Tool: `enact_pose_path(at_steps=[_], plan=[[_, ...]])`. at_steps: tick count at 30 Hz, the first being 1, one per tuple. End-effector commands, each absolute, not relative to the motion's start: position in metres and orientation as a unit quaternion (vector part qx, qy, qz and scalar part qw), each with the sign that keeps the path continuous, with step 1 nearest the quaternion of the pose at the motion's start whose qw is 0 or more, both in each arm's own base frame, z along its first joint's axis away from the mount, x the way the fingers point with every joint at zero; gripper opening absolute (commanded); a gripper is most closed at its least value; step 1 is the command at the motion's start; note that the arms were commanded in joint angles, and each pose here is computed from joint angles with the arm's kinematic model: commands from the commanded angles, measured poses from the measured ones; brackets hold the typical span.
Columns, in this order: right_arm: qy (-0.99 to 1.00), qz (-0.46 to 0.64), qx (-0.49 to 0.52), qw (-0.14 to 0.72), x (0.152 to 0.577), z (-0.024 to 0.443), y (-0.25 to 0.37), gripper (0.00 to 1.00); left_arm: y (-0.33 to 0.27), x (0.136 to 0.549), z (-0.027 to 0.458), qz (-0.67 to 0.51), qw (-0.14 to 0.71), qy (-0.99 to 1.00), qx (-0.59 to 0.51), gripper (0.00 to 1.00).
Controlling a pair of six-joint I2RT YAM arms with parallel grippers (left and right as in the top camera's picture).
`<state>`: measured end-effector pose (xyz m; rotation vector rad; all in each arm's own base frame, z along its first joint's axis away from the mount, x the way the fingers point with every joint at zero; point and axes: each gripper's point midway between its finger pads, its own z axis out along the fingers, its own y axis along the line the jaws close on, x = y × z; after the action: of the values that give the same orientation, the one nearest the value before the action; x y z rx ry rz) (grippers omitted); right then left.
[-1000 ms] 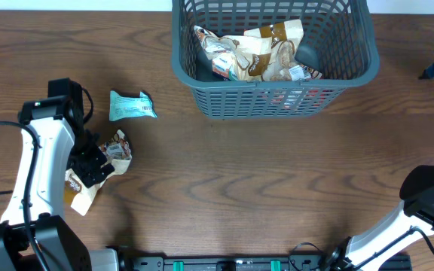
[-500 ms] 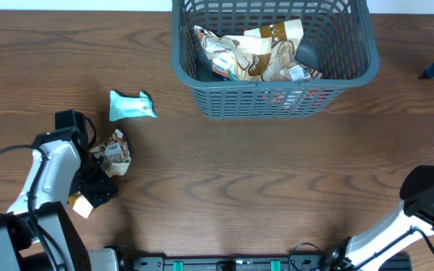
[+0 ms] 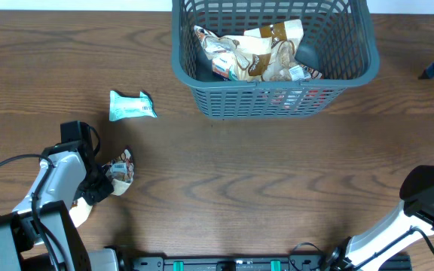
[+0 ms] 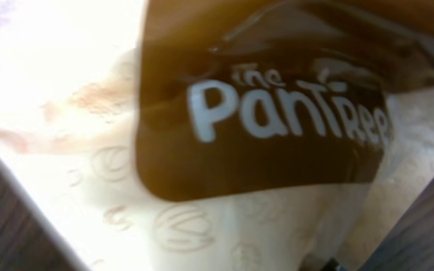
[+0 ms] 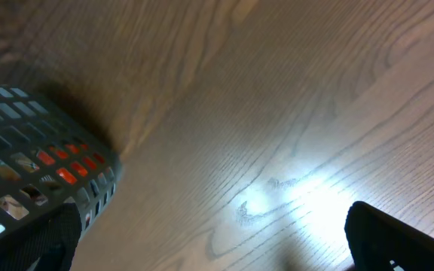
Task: Pack container
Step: 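Lift the PanTree bag and lower it into the basket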
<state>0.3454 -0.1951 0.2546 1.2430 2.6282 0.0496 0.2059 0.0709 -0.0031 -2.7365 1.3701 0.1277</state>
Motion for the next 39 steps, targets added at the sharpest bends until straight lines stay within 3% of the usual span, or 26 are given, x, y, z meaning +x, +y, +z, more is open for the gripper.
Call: enact_pose_path(at_steps=[1, 7, 10, 14, 21, 29, 39], plan=[[0.9, 0.017, 0.421, 0.11, 0.345, 0.25, -0.196, 0.99, 0.069, 0.202, -0.007, 0.042, 0.029, 0.457, -0.888, 0.06], [0.9, 0.017, 0.421, 0.11, 0.345, 0.25, -0.196, 0.99, 0.077, 0.237, 0.007, -0.01, 0.078, 0.5, -0.862, 0.06], [0.9, 0.017, 0.421, 0.11, 0.345, 0.25, -0.196, 0.99, 0.085, 0.275, 0.036, -0.067, 0.132, 0.527, -0.837, 0.06], [0.9, 0.017, 0.421, 0.11, 0.345, 0.25, -0.196, 0.99, 0.097, 0.33, 0.106, -0.147, 0.235, 0.551, -0.787, 0.06], [0.9, 0.017, 0.421, 0.11, 0.345, 0.25, -0.196, 0.99, 0.089, 0.401, 0.282, -0.314, 0.405, 0.537, -0.67, 0.06], [0.9, 0.017, 0.421, 0.11, 0.345, 0.25, -0.196, 0.99, -0.019, 0.449, 0.45, -0.516, 0.532, 0.505, -0.442, 0.06], [0.9, 0.017, 0.421, 0.11, 0.345, 0.25, -0.196, 0.99, -0.154, 0.484, 0.493, -0.545, 0.551, 0.564, -0.285, 0.06]])
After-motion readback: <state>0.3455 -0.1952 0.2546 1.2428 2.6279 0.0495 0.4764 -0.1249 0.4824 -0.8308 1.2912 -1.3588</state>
